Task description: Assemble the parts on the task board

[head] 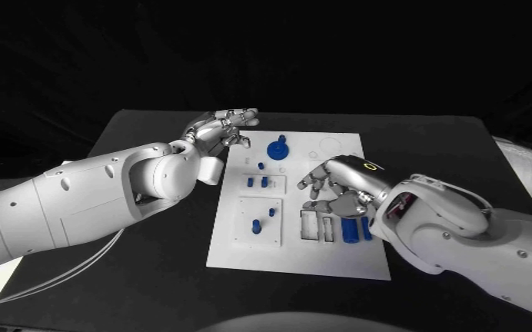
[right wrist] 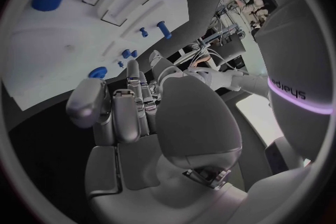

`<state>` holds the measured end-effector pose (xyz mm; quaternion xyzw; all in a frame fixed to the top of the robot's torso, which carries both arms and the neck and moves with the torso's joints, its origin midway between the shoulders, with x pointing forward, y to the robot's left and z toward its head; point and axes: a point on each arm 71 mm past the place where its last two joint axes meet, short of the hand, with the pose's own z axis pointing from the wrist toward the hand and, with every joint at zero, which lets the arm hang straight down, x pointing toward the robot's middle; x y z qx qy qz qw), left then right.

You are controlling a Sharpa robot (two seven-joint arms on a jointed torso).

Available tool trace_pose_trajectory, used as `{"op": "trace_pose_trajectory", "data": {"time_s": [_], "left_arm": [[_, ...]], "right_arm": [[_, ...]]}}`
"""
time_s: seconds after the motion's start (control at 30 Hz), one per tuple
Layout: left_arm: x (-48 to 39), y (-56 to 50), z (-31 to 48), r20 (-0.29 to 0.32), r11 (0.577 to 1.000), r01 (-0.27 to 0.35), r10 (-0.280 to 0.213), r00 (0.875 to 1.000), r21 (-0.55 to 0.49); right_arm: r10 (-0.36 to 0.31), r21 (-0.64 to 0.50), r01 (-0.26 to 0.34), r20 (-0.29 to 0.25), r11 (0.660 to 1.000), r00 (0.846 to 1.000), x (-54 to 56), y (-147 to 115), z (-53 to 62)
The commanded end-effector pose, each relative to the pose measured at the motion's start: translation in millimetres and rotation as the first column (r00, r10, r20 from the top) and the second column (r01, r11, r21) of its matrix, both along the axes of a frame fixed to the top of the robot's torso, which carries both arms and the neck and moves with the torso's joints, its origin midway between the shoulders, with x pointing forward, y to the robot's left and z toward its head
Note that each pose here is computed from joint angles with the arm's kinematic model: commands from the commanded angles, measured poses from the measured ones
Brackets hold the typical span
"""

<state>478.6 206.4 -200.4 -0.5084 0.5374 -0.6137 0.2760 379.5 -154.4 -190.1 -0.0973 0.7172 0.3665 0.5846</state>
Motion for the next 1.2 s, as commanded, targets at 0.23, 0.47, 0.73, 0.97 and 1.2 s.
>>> {"op": "trace_pose_trajectory", "data": {"time_s": [0.23, 0.47, 0.73, 0.97, 1.2], "left_arm": [[-1.7, -0.9, 0.4, 0.01, 1.0, 0.018, -0.018, 1.0, -0.003], [-1.9, 0.8, -0.5, 0.008, 1.0, 0.015, -0.015, 1.0, -0.001], [-1.5, 1.9, -1.3, 0.008, 1.0, 0.014, -0.014, 1.0, 0.0], [-1.5, 2.4, -1.6, 0.008, 1.0, 0.015, -0.015, 1.0, 0.0], [-1.5, 2.9, -1.7, 0.007, 1.0, 0.016, -0.016, 1.0, 0.0]], "right_arm": [[-0.3, -0.018, 0.307, -0.272, 0.952, 0.914, -5.5, -66, -6.1], [-0.424, -0.198, 0.388, -0.2, 0.9, 0.883, -10.6, -90, -14.2], [-0.428, -0.279, 0.374, -0.169, 0.885, 0.888, -15.1, -83, -26.1], [-0.406, -0.301, 0.348, -0.157, 0.888, 0.9, -17.0, -75, -32.1], [-0.387, -0.318, 0.327, -0.148, 0.89, 0.91, -15.2, -69, -36.2]]}}
